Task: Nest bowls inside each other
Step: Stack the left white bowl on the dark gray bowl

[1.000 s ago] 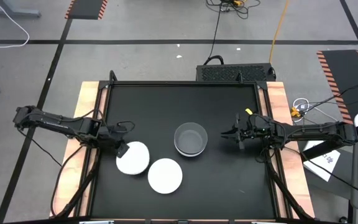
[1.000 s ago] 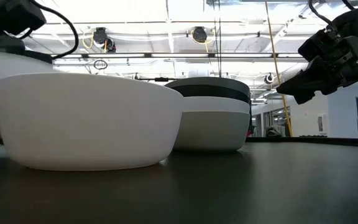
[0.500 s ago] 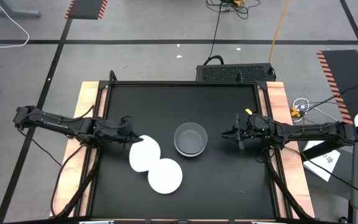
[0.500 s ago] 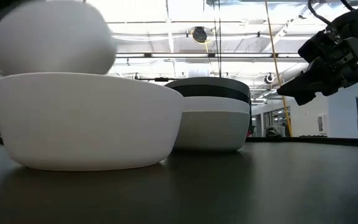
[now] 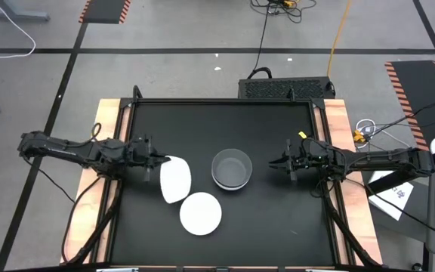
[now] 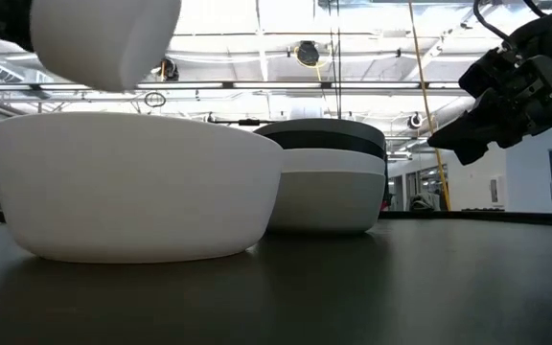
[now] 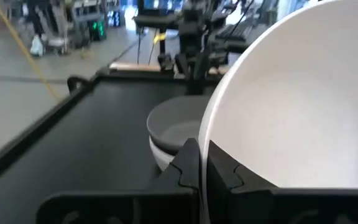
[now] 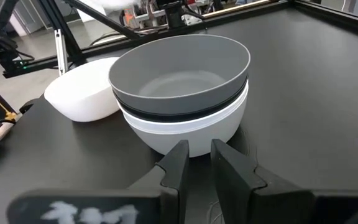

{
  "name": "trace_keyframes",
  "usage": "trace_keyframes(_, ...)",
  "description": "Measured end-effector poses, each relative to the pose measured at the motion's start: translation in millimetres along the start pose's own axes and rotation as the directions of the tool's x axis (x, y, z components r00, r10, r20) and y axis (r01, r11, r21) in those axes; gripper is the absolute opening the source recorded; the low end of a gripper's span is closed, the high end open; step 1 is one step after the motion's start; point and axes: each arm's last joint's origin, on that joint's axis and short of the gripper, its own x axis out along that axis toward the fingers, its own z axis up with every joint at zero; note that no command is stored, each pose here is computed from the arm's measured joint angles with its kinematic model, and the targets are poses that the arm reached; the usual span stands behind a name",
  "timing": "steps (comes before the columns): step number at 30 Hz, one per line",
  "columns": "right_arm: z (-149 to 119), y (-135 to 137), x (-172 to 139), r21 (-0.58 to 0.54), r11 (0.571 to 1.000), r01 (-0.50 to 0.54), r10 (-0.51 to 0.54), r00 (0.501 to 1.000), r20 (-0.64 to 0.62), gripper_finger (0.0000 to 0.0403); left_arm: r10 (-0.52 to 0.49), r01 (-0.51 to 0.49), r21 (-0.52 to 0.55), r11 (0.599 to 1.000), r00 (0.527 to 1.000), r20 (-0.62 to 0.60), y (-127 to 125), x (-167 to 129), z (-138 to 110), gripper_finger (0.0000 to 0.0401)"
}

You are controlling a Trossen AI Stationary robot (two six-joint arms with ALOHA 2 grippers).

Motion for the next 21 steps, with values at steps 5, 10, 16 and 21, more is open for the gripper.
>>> trace_keyframes(5, 0, 0, 0, -0.011, 1.0, 0.0, 0.0, 1.0, -0.003, 0.0061, 0.014, -0.015, 0.018, 1.0, 0.998, 0.057, 0, -13, 5, 0.0001)
trace_keyframes(10, 0, 0, 0, -0.016, 1.0, 0.0, 0.0, 1.0, -0.003, 0.0061, 0.044, -0.047, 0.035, 0.998, 0.994, 0.096, 1, -17, 5, 0.0001)
trace_keyframes(16, 1, 0, 0, -0.018, 1.0, -0.002, 0.002, 1.0, 0.009, 0.0061, 0.048, -0.061, 0.071, 0.996, 0.983, 0.18, 3, -12, 9, 0.0001)
trace_keyframes(21, 5, 1, 0, -0.034, 0.999, -0.009, 0.01, 0.999, 0.051, 0.0061, 0.031, -0.048, 0.074, 0.996, 0.977, 0.213, 11, 0, 13, 0.0001)
